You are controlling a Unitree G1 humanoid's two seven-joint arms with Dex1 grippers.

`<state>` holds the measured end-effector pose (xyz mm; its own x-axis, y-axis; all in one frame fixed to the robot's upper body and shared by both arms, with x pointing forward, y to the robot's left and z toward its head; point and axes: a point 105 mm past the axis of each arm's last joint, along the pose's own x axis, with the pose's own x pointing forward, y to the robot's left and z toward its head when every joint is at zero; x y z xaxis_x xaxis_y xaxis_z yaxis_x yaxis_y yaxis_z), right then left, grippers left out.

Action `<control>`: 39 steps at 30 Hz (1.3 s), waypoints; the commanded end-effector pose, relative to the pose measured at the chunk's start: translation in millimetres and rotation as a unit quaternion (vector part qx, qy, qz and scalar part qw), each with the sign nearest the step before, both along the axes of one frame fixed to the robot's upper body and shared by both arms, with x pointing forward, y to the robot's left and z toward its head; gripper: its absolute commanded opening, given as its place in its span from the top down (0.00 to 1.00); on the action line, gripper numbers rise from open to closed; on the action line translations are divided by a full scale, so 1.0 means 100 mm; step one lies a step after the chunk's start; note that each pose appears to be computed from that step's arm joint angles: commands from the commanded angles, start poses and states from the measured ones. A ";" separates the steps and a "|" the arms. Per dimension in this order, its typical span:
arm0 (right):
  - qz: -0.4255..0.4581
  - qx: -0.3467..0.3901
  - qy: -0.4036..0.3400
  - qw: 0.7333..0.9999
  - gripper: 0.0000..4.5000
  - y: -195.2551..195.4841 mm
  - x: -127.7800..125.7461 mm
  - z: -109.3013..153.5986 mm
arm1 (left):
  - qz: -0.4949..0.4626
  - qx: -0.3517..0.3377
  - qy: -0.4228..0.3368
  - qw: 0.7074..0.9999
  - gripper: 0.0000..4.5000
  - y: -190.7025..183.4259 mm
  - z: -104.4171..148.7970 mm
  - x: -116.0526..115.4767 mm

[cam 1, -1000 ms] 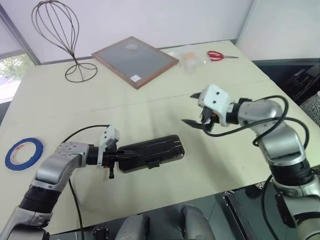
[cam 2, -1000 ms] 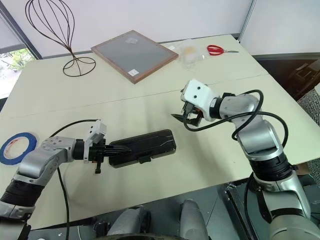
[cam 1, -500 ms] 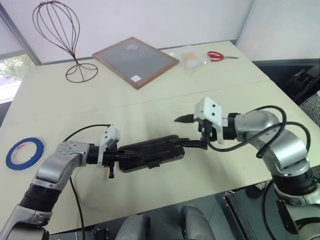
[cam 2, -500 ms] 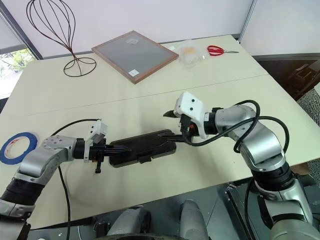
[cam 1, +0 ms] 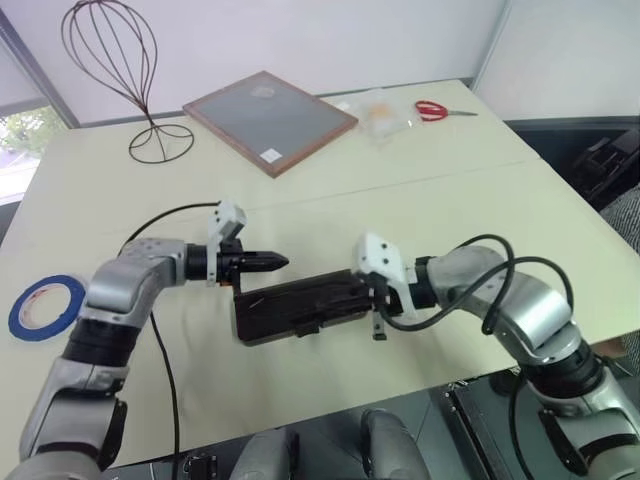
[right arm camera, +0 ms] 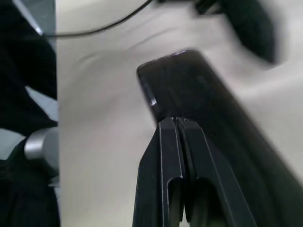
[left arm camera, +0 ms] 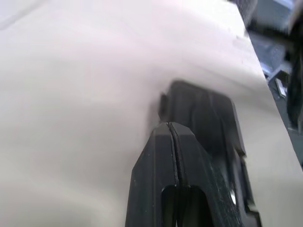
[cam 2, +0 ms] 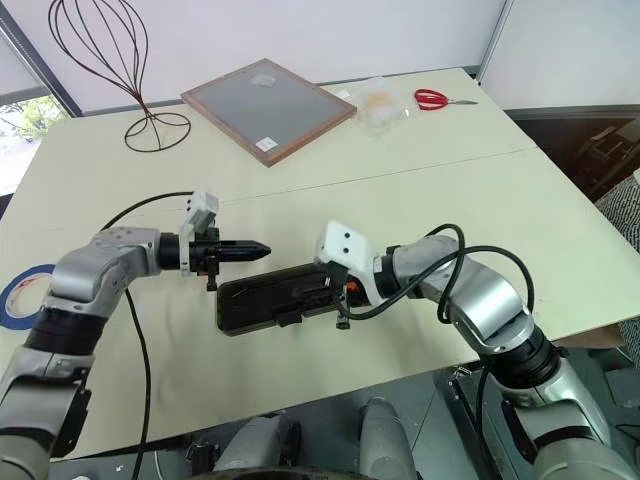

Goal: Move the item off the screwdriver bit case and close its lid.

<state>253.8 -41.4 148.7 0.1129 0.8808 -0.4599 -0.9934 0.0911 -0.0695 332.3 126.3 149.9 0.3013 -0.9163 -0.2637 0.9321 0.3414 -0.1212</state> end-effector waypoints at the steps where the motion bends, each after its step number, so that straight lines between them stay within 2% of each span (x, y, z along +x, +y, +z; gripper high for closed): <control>1: 0.003 -0.002 0.014 1.000 0.99 0.07 -0.01 -0.11 | -0.014 0.017 -0.004 1.000 1.00 -0.08 -0.11 0.06; 8: -0.009 -0.020 0.043 0.999 0.99 0.12 0.03 -0.36 | -0.035 0.039 0.002 0.999 1.00 -0.27 -0.39 0.10; 17: -0.045 -0.045 0.013 0.998 0.99 0.08 0.16 -0.51 | -0.050 0.047 0.002 0.998 1.00 -0.40 -0.56 0.03; 24: -0.064 -0.046 -0.008 0.997 0.99 0.05 0.21 -0.52 | -0.053 0.051 0.005 0.997 1.00 -0.42 -0.63 -0.02; 33: -0.095 -0.065 -0.110 0.987 0.99 0.03 0.36 -0.49 | -0.057 0.063 0.015 0.996 1.00 -0.40 -0.73 -0.08; 39: -0.108 -0.072 -0.132 0.983 0.99 0.01 0.39 -0.50 | -0.060 0.063 0.018 0.996 1.00 -0.39 -0.74 -0.09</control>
